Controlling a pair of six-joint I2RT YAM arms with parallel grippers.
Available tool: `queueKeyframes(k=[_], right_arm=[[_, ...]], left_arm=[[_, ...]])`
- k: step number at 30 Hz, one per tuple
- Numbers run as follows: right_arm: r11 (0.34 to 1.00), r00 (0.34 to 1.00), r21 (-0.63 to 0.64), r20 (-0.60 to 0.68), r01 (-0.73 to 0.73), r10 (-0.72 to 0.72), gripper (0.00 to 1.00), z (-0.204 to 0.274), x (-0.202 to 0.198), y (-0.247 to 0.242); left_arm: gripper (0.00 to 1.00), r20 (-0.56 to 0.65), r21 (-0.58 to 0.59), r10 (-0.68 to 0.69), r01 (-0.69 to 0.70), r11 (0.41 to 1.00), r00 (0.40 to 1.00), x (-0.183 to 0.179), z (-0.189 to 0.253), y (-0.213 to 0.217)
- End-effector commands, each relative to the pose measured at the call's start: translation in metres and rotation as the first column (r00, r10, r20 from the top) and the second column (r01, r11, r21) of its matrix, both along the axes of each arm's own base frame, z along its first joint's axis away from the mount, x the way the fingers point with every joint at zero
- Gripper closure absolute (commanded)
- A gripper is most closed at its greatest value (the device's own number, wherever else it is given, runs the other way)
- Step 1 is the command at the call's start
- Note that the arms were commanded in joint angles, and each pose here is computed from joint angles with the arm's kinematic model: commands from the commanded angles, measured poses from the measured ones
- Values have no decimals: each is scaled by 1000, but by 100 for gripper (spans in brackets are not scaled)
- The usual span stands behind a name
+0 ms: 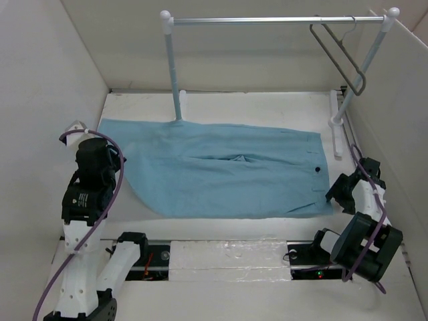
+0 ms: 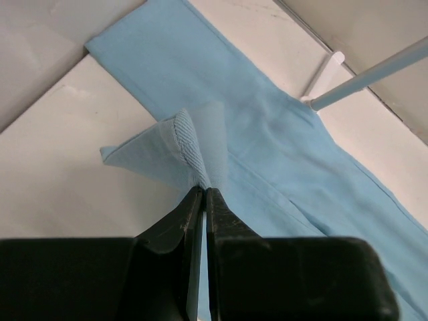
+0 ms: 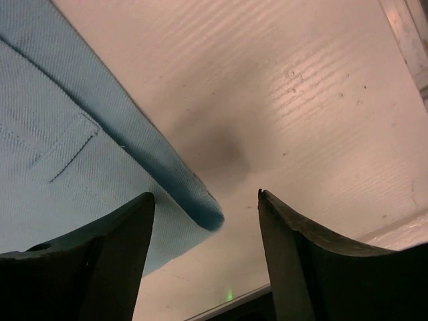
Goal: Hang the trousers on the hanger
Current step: Fold the trousers
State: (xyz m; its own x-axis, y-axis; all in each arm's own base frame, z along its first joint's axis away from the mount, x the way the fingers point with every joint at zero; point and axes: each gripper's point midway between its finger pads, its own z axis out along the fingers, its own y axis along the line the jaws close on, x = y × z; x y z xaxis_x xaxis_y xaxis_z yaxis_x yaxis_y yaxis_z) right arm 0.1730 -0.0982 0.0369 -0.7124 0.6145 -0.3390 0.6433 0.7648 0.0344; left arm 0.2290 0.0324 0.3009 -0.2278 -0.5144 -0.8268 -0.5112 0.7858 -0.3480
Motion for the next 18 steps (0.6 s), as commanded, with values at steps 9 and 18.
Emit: queueKeyframes(k=[9,18], right_arm=[[990,989,61,-82,127,-122,33,-15,-7,43],[960,979,-220,-75,171,-191,98,58,-25,-21]], left_arm=[[100,131,94,60,-73,993,990,-7,48,16],[100,154,88,67,-82,993,986,-5,73,16]])
